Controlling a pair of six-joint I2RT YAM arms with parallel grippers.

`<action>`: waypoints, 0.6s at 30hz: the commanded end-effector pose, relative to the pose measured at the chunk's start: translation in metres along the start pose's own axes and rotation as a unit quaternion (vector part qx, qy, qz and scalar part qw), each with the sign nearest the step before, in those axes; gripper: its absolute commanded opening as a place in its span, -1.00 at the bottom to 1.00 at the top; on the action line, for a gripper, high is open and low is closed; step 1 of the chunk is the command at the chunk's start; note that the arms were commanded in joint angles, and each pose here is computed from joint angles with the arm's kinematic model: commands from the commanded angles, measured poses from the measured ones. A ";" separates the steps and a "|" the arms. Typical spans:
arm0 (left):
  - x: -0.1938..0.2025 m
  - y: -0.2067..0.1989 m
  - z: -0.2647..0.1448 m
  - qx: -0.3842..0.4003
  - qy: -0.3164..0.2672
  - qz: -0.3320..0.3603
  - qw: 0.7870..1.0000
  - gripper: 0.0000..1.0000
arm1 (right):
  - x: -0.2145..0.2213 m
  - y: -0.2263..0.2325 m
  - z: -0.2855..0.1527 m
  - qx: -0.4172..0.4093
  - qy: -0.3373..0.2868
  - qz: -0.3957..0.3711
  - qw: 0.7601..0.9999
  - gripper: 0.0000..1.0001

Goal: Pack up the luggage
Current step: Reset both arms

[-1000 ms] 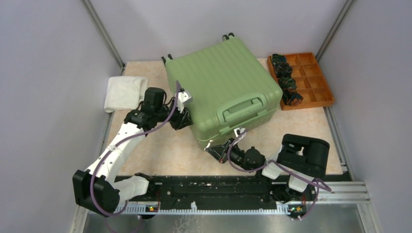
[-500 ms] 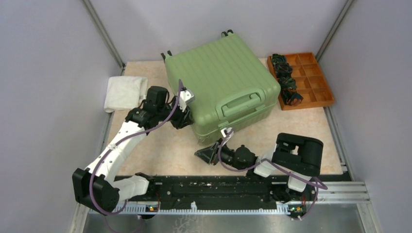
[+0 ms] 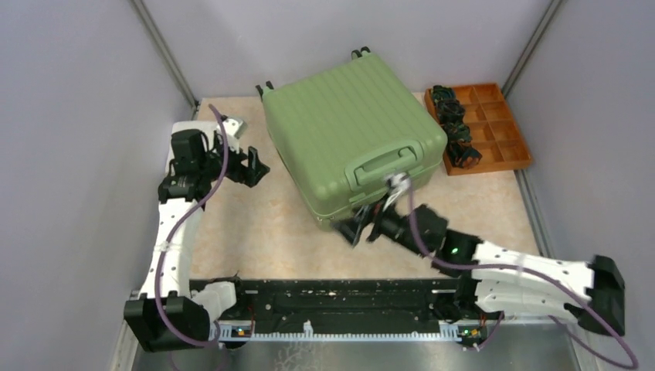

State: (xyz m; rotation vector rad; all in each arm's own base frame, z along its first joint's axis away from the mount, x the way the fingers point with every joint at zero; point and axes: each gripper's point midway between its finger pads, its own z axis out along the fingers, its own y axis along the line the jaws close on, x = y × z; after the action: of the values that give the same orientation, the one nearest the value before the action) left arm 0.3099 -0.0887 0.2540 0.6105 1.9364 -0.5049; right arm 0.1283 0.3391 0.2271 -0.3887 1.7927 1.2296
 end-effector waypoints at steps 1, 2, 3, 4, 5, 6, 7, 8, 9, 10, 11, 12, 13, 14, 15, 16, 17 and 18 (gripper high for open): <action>0.005 0.032 -0.010 -0.035 0.000 -0.034 0.999 0.83 | -0.100 -0.095 -0.060 0.251 -0.076 -0.053 0.964 0.96; 0.007 0.038 -0.011 -0.045 -0.001 -0.035 0.998 0.96 | -0.128 -0.107 -0.075 0.288 -0.107 -0.058 0.950 0.97; 0.010 0.044 -0.012 -0.055 -0.002 -0.037 0.998 0.97 | -0.149 -0.120 -0.090 0.325 -0.130 -0.067 0.934 0.97; 0.015 0.051 -0.013 -0.065 -0.004 -0.040 0.997 0.97 | -0.168 -0.134 -0.106 0.367 -0.153 -0.075 0.915 0.97; 0.017 0.055 -0.013 -0.071 -0.006 -0.038 0.997 0.97 | -0.186 -0.149 -0.121 0.407 -0.173 -0.090 0.892 0.97; 0.021 0.059 -0.014 -0.078 -0.005 -0.039 0.996 0.97 | -0.205 -0.169 -0.140 0.453 -0.196 -0.094 0.865 0.97; 0.025 0.061 -0.013 -0.081 -0.003 -0.041 0.996 0.97 | -0.219 -0.186 -0.152 0.481 -0.206 -0.090 0.847 0.97; 0.029 0.063 -0.013 -0.082 0.000 -0.045 0.996 0.97 | -0.230 -0.203 -0.161 0.499 -0.213 -0.079 0.836 0.97; 0.033 0.064 -0.012 -0.082 0.004 -0.049 0.995 0.97 | -0.239 -0.218 -0.163 0.501 -0.216 -0.063 0.836 0.97; 0.036 0.066 -0.012 -0.084 0.006 -0.051 0.995 0.97 | -0.244 -0.240 -0.165 0.507 -0.217 -0.038 0.833 0.96; 0.039 0.067 -0.012 -0.087 0.007 -0.052 0.995 0.97 | -0.250 -0.256 -0.166 0.504 -0.221 -0.021 0.835 0.94; 0.043 0.069 -0.012 -0.091 0.007 -0.054 0.994 0.97 | -0.253 -0.270 -0.166 0.503 -0.220 -0.009 0.836 0.94; 0.046 0.071 -0.012 -0.094 0.007 -0.055 0.994 0.97 | -0.254 -0.285 -0.165 0.509 -0.215 0.001 0.834 0.94; 0.048 0.071 -0.012 -0.094 0.003 -0.056 0.994 0.97 | -0.256 -0.297 -0.163 0.511 -0.209 0.008 0.834 0.93; 0.048 0.070 -0.013 -0.089 -0.003 -0.055 0.995 0.97 | -0.255 -0.309 -0.158 0.512 -0.199 0.016 0.836 0.90; 0.049 0.069 -0.013 -0.088 -0.007 -0.053 0.995 0.98 | -0.254 -0.320 -0.154 0.514 -0.191 0.025 0.836 0.85; 0.049 0.069 -0.013 -0.089 -0.011 -0.050 0.995 0.97 | -0.252 -0.328 -0.145 0.503 -0.185 0.033 0.844 0.76; 0.050 0.070 -0.013 -0.091 -0.014 -0.048 0.995 0.97 | -0.248 -0.337 -0.136 0.494 -0.174 0.042 0.851 0.64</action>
State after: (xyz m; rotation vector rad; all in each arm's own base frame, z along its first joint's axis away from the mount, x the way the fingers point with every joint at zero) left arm 0.3198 -0.0187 0.1957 0.3603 2.0635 -0.4211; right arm 0.3937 -0.0096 0.2381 0.5490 1.8522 0.0838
